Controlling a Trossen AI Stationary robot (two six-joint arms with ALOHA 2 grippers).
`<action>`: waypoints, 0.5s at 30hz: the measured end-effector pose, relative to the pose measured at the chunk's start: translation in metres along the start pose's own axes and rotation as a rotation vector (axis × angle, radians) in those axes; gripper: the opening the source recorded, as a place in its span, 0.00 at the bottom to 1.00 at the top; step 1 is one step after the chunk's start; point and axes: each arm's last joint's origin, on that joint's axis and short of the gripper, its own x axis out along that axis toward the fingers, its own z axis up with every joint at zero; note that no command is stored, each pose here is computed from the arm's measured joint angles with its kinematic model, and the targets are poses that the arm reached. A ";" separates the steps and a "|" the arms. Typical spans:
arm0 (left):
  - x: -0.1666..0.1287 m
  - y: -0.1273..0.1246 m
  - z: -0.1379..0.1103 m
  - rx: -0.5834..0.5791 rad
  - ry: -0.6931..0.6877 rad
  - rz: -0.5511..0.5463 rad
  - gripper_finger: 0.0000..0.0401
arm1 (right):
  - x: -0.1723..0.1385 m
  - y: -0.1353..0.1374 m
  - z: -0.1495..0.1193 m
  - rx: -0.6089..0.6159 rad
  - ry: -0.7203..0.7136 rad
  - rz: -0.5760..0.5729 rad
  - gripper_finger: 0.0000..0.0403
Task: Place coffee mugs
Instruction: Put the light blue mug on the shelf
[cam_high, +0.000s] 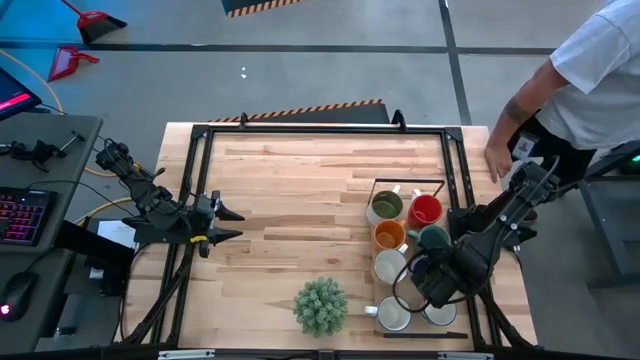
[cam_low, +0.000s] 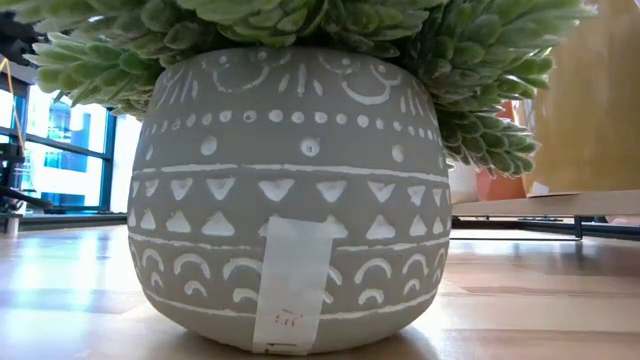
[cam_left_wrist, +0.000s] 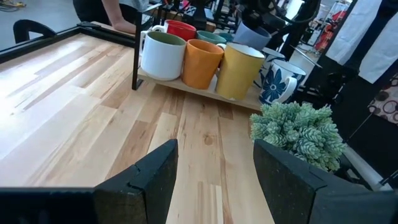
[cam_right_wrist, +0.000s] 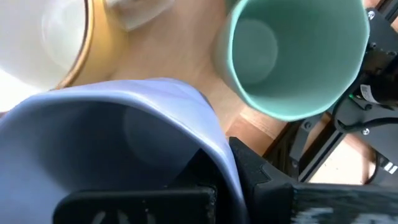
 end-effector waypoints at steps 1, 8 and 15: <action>0.000 0.000 0.000 0.000 0.000 0.000 0.49 | 0.000 0.000 0.000 0.007 -0.009 0.001 0.00; 0.000 0.000 0.000 0.001 0.001 -0.001 0.49 | 0.002 0.003 0.001 0.017 -0.018 -0.010 0.00; 0.000 0.000 0.000 0.001 0.001 -0.001 0.49 | 0.010 0.011 -0.001 0.019 -0.020 -0.050 0.00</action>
